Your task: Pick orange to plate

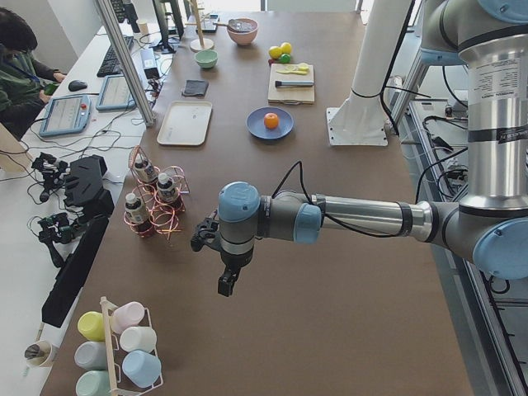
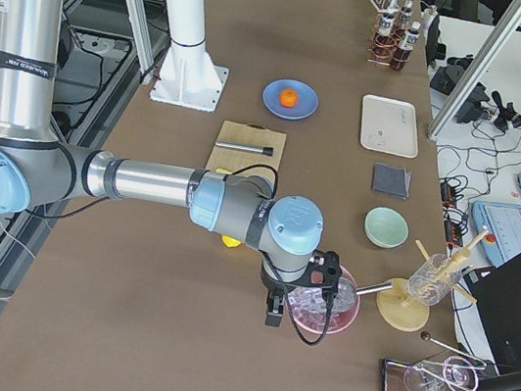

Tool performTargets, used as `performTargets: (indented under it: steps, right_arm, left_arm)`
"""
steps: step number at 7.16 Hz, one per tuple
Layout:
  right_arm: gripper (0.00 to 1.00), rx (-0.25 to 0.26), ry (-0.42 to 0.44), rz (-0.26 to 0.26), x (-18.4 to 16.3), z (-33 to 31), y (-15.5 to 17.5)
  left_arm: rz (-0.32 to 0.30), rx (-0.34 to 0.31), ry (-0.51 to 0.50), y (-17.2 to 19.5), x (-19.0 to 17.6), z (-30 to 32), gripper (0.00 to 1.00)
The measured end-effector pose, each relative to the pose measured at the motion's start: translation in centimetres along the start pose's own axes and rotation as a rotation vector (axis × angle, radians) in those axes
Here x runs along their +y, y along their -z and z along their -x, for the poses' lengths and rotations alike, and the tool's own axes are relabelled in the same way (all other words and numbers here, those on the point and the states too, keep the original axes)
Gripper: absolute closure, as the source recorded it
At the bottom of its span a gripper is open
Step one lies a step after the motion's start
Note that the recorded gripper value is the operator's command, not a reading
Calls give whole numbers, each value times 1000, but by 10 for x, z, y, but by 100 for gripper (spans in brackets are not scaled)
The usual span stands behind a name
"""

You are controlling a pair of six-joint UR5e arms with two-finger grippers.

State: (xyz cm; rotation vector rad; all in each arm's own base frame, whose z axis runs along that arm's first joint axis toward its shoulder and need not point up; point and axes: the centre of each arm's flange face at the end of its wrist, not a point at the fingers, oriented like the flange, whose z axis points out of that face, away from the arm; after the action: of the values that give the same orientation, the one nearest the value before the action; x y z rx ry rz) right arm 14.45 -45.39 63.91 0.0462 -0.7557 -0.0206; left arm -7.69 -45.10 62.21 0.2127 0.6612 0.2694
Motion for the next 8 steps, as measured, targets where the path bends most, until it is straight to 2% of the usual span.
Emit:
performTargets:
  steps: [4,8]
  right_arm:
    - [0,-5,-5,-9,2,0,0]
    - [0,-19,6,-19,1,4,3]
  left_arm:
    - [-19,-5,-17,1,-2,0,2]
    - [-14,-4,-12,-2,5,1,2]
